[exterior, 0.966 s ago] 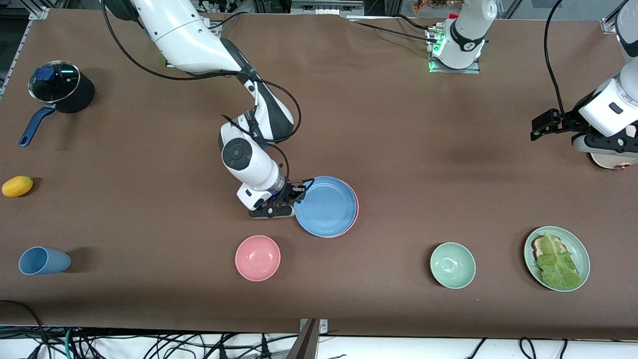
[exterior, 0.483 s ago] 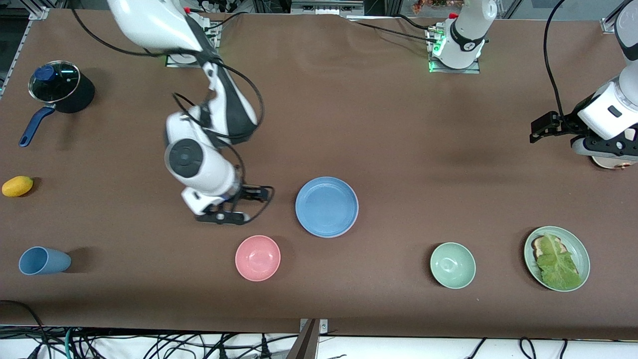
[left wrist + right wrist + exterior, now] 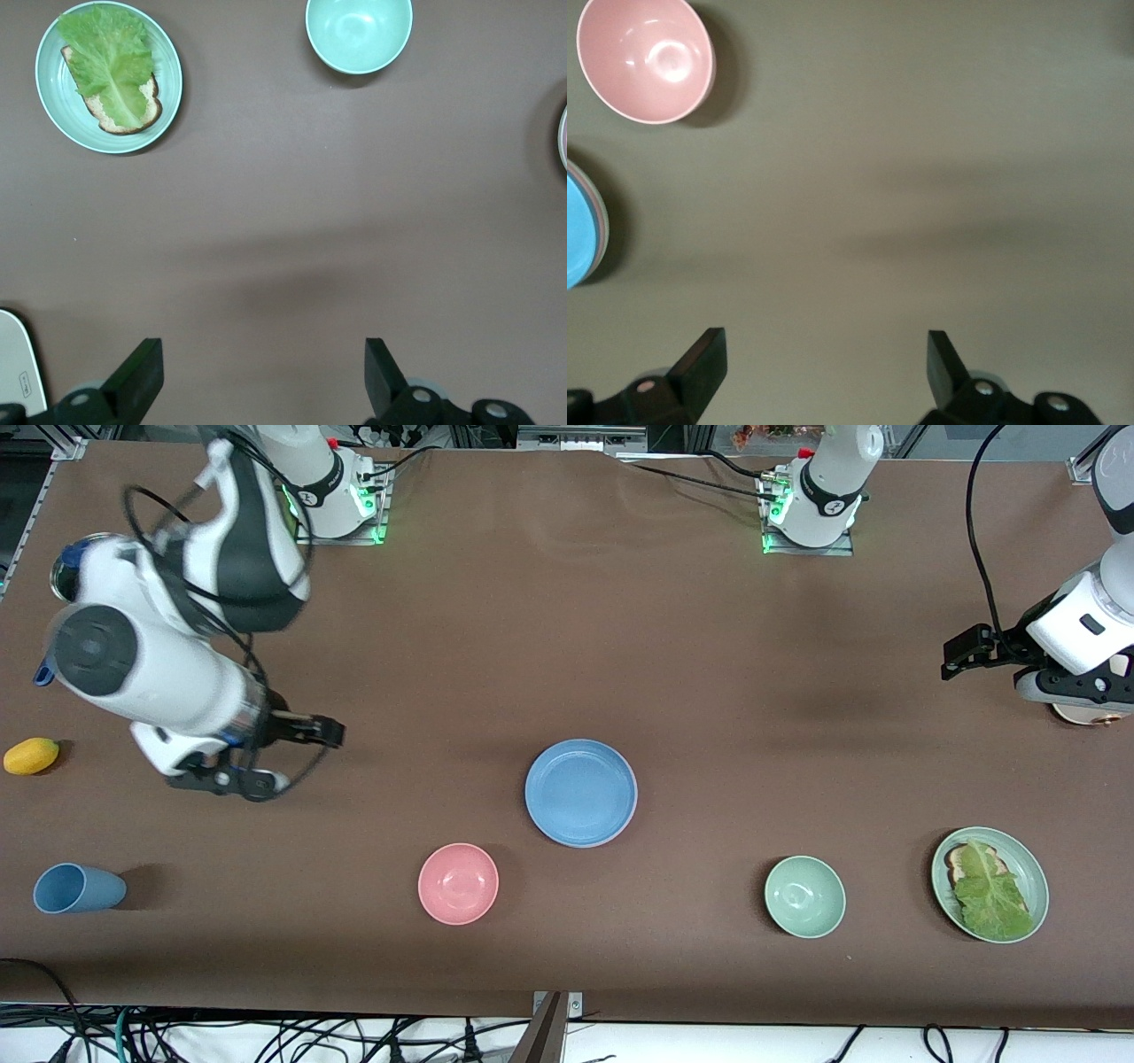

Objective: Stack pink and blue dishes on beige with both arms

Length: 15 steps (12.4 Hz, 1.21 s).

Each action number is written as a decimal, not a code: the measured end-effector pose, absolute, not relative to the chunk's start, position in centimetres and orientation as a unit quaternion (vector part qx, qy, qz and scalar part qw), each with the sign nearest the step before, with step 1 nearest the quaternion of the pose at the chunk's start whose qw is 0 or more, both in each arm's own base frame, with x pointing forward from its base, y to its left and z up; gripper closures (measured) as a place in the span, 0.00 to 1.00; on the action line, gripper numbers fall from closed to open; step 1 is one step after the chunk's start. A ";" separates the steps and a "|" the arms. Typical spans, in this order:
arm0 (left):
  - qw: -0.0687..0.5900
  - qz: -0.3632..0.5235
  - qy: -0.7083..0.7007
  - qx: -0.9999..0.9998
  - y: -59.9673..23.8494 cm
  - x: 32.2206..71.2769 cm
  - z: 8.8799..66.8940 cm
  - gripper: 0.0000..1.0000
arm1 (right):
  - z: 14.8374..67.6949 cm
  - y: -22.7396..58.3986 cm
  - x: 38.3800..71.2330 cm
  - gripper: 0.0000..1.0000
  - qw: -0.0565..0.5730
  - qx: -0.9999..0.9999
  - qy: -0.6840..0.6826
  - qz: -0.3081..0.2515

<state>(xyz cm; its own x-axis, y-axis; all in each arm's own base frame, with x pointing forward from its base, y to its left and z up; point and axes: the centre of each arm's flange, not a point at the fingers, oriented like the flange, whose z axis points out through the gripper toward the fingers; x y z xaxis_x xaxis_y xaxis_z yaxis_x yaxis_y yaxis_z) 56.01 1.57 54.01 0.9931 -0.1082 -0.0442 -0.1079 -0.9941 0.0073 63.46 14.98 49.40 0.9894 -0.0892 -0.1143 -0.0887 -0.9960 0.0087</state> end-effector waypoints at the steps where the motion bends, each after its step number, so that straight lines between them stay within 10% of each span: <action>1: 0.002 -0.022 -0.054 0.998 1.6 56.0 54.0 0.00 | 51.8 13.7 62.6 0.00 0.001 0.997 -0.045 -0.057; 7: 0.002 -0.022 -0.060 0.998 1.0 56.1 54.1 0.00 | 61.7 1.6 57.8 0.00 -0.020 0.998 -0.047 -0.040; 15: 0.003 -0.021 -0.062 0.998 0.8 56.1 54.1 0.00 | 60.7 1.2 53.6 0.00 0.012 0.999 -0.011 -0.033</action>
